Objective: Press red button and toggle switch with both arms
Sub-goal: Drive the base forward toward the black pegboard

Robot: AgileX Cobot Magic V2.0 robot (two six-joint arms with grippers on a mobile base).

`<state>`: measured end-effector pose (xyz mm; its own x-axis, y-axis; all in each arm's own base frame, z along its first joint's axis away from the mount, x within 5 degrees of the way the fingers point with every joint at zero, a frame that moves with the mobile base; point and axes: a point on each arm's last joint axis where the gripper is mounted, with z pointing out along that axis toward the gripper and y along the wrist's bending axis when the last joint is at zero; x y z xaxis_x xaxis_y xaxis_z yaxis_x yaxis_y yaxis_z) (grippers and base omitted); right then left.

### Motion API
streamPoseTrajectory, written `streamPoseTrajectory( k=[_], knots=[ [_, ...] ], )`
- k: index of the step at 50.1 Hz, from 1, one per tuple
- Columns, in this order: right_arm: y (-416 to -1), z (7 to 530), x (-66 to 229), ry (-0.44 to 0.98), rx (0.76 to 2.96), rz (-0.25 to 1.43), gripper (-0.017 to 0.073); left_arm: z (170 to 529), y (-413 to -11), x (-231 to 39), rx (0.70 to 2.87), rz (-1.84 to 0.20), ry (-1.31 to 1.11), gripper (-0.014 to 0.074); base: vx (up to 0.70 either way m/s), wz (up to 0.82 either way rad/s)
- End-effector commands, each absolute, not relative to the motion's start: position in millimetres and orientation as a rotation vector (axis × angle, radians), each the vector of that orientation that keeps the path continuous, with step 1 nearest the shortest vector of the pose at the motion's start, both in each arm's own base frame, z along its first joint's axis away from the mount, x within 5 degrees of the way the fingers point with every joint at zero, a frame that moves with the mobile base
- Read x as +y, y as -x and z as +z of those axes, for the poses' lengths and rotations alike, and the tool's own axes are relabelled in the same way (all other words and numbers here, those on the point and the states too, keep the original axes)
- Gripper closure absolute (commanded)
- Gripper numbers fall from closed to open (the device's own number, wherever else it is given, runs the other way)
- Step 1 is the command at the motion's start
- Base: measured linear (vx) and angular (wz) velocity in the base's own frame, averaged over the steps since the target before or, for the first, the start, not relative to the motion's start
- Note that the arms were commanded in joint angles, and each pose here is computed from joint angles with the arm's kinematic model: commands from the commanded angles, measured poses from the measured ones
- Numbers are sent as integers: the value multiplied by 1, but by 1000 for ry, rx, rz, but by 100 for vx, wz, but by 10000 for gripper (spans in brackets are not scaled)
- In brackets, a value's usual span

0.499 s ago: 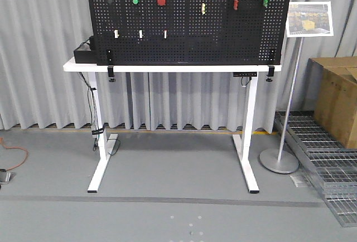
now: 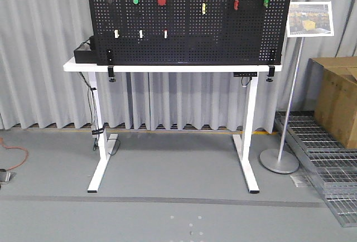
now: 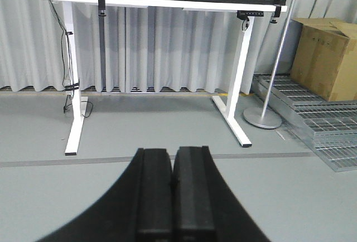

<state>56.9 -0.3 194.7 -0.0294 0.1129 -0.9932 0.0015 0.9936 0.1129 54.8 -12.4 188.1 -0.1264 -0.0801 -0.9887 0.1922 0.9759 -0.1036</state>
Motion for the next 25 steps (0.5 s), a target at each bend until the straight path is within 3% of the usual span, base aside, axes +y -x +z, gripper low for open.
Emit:
streamPoseTrajectory(
  k=[1, 25],
  knots=[
    [-56, 199, 0, -70, 1512, 81, 562, 185, -56, -11, 1614, -238, -65, 591, 1, -2],
    [-56, 199, 0, -70, 1512, 81, 562, 185, -56, -11, 1614, -238, -65, 591, 9, -7]
  ],
)
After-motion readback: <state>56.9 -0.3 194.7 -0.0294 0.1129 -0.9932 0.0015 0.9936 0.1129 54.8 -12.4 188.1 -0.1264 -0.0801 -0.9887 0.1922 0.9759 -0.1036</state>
